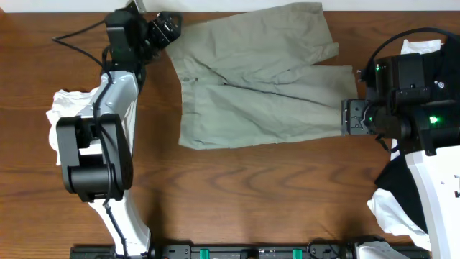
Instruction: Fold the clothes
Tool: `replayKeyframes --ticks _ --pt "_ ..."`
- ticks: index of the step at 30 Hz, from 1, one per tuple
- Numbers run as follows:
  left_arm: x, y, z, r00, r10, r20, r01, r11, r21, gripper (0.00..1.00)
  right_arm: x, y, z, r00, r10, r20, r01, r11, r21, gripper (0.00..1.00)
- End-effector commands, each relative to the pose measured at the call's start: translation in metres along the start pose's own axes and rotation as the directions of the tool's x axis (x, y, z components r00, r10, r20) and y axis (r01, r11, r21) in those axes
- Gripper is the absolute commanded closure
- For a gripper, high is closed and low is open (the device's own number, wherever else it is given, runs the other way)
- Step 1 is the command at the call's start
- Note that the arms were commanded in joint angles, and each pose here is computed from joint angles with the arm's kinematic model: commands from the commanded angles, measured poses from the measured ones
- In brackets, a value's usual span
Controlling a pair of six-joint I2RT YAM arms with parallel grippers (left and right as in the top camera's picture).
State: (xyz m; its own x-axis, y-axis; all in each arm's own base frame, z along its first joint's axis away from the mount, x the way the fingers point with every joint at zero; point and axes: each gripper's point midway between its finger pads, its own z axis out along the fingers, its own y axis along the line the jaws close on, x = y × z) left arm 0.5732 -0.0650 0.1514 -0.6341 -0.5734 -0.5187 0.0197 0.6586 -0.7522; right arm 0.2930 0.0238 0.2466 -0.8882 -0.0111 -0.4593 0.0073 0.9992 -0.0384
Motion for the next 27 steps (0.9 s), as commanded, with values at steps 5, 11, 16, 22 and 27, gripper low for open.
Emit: replayKeyframes --ticks 5,11,16,22,27 --pt "0.108 0.032 -0.028 0.894 -0.138 -0.425 0.085 0.986 -0.143 0.02 -0.002 -0.011 0.001 1.0 0.012 0.005 -0.012 0.999 0.052 0.23" --pt "0.136 0.074 -0.078 0.832 -0.13 -0.54 -0.092 0.927 -0.364 0.02 0.007 -0.026 0.023 0.995 0.058 -0.085 -0.05 0.994 0.093 0.21" --pt "0.135 0.061 -0.112 0.808 -0.075 -0.584 -0.187 0.907 -0.376 0.02 0.017 -0.037 0.066 0.978 0.112 -0.175 -0.093 0.989 0.114 0.21" --pt "0.146 0.045 -0.138 0.768 -0.063 -0.637 -0.222 0.907 -0.358 0.02 0.032 -0.052 0.126 0.944 0.172 -0.283 -0.141 0.982 0.129 0.19" --pt "0.168 0.05 -0.139 0.723 -0.039 -0.689 -0.262 0.908 -0.326 0.02 0.046 -0.059 0.173 0.896 0.23 -0.379 -0.21 0.973 0.092 0.19"
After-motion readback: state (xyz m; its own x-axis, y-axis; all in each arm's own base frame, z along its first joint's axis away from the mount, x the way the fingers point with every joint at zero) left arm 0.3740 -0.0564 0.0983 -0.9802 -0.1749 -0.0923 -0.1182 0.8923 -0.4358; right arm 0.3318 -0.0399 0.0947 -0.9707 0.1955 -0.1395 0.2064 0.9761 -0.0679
